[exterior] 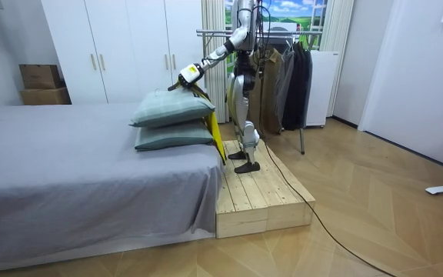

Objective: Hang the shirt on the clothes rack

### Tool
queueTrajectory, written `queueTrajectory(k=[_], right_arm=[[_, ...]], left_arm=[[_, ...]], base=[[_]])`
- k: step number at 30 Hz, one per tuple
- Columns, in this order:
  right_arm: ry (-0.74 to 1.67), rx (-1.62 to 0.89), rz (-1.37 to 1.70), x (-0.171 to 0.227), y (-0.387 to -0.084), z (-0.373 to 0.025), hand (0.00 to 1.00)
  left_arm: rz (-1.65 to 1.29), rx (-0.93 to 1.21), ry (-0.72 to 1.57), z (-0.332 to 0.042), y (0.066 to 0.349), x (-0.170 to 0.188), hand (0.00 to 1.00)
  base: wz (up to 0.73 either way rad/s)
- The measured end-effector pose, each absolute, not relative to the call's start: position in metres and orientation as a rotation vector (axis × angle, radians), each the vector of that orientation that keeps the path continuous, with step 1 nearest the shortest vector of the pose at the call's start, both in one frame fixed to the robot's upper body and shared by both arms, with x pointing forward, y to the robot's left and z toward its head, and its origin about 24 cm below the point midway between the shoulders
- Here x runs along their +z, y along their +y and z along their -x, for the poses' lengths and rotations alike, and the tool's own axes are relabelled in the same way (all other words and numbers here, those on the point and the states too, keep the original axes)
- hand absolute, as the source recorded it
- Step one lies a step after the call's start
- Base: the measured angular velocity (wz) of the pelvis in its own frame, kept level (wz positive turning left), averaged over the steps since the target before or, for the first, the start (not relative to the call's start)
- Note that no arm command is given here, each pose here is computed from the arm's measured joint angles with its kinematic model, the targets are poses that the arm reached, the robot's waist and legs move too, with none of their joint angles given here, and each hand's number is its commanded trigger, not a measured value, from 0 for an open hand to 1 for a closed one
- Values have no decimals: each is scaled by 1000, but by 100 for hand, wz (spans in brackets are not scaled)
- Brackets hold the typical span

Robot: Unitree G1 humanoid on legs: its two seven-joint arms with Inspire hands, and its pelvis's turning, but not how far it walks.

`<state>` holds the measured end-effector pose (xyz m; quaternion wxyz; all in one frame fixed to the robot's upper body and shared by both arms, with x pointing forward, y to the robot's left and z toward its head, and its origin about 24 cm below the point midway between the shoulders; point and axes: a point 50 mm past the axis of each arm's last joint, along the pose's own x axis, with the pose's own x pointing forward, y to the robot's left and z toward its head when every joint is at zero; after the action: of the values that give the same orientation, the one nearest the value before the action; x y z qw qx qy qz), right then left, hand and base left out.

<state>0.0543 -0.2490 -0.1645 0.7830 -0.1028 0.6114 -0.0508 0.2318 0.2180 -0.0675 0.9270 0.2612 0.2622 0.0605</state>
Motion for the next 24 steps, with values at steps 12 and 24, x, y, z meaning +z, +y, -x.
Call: queueTrajectory(k=[12,24], right_arm=[[1341,-145,180,-165,-252,-49,0],[1324,-190,172,-160,-266,-55,0]], left_arm=[[-909,50,276,-251,205,-26,100],[-948,84,-135,-262,182,41,100]], base=[[1],[0]])
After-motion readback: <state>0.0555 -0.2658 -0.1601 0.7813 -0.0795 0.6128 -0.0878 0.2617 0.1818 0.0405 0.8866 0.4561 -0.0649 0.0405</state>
